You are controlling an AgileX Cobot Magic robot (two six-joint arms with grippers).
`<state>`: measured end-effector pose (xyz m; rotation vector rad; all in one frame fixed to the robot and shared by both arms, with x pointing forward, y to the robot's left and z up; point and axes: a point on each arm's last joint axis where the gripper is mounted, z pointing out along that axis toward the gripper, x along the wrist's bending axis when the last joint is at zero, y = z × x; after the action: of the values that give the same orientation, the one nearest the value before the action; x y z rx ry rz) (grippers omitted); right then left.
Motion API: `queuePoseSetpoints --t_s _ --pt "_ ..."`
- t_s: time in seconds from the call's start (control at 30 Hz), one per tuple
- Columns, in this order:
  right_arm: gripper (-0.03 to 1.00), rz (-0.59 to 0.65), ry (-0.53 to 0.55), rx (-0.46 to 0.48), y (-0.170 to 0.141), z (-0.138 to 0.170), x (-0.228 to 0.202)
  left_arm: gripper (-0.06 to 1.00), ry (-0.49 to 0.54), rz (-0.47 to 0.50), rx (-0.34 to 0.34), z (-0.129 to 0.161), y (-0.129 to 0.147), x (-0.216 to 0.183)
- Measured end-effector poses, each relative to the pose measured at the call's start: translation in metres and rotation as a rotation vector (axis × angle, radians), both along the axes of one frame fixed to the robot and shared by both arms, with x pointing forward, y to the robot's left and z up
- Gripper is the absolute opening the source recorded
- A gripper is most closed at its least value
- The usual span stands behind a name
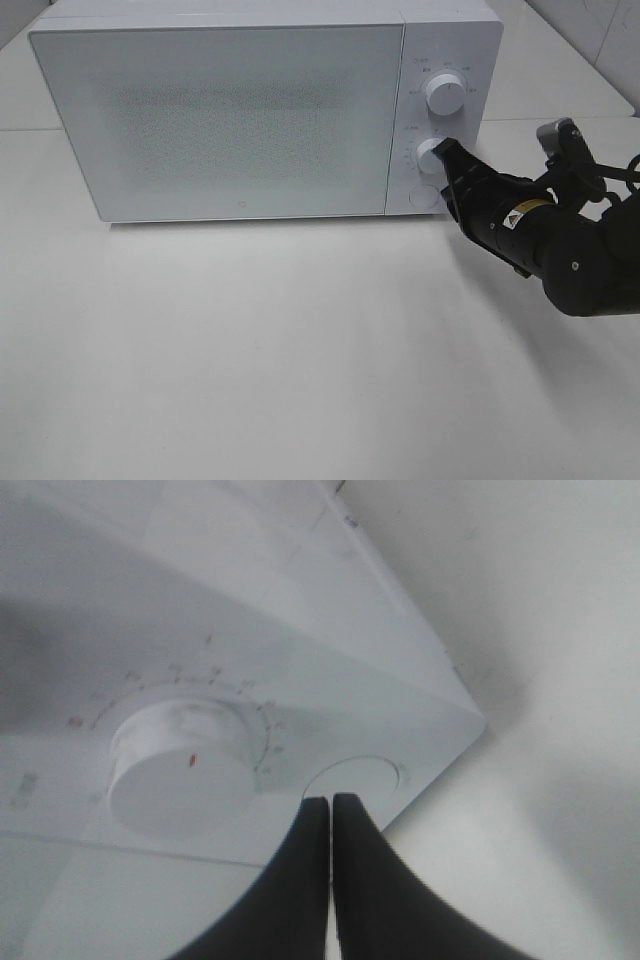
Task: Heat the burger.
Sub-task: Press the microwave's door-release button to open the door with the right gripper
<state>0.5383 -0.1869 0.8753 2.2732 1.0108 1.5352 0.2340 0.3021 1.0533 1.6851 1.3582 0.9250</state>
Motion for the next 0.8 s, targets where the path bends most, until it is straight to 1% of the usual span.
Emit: queuePoseSetpoints --t_s 0.03,0.07,0.2,0.43,0.47,0.6,0.73,0.8 --pt "0.00 0.000 0.000 0.000 0.000 0.000 0.000 0.00 0.000 0.000 0.000 0.000 0.000 0.000" --pt "0.00 -0.059 0.005 0.045 -0.003 0.000 0.001 0.00 0.000 0.000 0.000 0.000 0.000 0.000" --pt "0.00 -0.117 0.009 0.088 -0.006 0.001 0.003 0.00 0.000 0.000 0.000 0.000 0.000 0.000" --pt "0.00 -0.130 0.008 0.115 -0.002 -0.001 0.011 0.00 0.000 0.000 0.000 0.000 0.000 0.000" --pt "0.00 -0.138 0.022 0.137 -0.001 -0.004 0.012 0.00 0.000 0.000 0.000 0.000 0.000 0.000" --pt "0.00 -0.150 0.038 0.170 0.000 -0.007 0.012 0.00 0.000 0.000 0.000 0.000 0.000 0.000" --pt "0.00 -0.150 0.041 0.170 0.000 -0.008 0.013 0.00 0.000 0.000 0.000 0.000 0.000 0.000" --pt "0.00 -0.144 0.060 0.164 0.001 -0.017 0.014 0.00 0.000 0.000 0.000 0.000 0.000 0.000"
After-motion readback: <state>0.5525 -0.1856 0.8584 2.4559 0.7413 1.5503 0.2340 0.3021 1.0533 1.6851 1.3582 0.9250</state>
